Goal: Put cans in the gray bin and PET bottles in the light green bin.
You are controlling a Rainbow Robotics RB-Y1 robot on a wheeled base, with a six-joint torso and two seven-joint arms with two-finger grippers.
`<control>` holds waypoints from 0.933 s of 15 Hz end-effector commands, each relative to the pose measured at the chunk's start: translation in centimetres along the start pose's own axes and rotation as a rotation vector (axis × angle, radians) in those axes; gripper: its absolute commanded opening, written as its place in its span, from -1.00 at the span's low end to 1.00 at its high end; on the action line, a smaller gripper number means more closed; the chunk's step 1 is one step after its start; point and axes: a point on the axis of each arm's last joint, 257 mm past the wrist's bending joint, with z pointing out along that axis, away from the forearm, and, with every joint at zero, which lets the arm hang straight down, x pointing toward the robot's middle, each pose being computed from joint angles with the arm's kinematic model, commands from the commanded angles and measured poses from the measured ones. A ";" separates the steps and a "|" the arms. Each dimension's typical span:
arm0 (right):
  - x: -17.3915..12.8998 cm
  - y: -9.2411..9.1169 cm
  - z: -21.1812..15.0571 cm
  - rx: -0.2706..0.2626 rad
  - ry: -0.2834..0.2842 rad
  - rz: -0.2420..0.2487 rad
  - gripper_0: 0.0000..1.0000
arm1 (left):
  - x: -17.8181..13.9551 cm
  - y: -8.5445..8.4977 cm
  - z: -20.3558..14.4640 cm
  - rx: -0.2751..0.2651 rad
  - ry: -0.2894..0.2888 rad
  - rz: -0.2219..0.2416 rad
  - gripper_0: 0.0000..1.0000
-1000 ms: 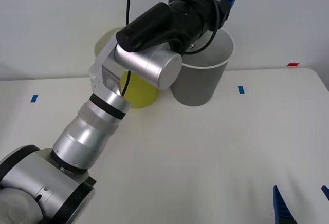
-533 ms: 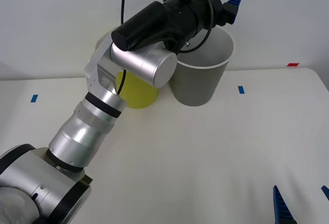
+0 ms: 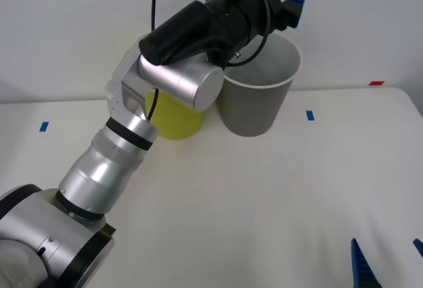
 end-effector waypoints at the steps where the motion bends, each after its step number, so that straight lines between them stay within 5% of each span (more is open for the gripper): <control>1: 0.0 0.0 0.0 0.000 0.000 0.000 1.00 | -0.5 0.3 0.0 -0.006 -0.011 -0.005 1.00; 3: 0.0 0.0 0.0 0.000 0.000 0.000 1.00 | -1.3 0.1 -0.8 -0.002 -0.031 -0.013 1.00; 7: 0.0 0.0 0.0 0.000 0.000 0.000 1.00 | -2.7 0.9 -6.9 -0.027 0.040 -0.006 1.00; 14: 0.0 0.0 0.0 0.000 0.000 0.000 1.00 | -2.7 4.5 -15.0 -0.132 0.001 0.020 1.00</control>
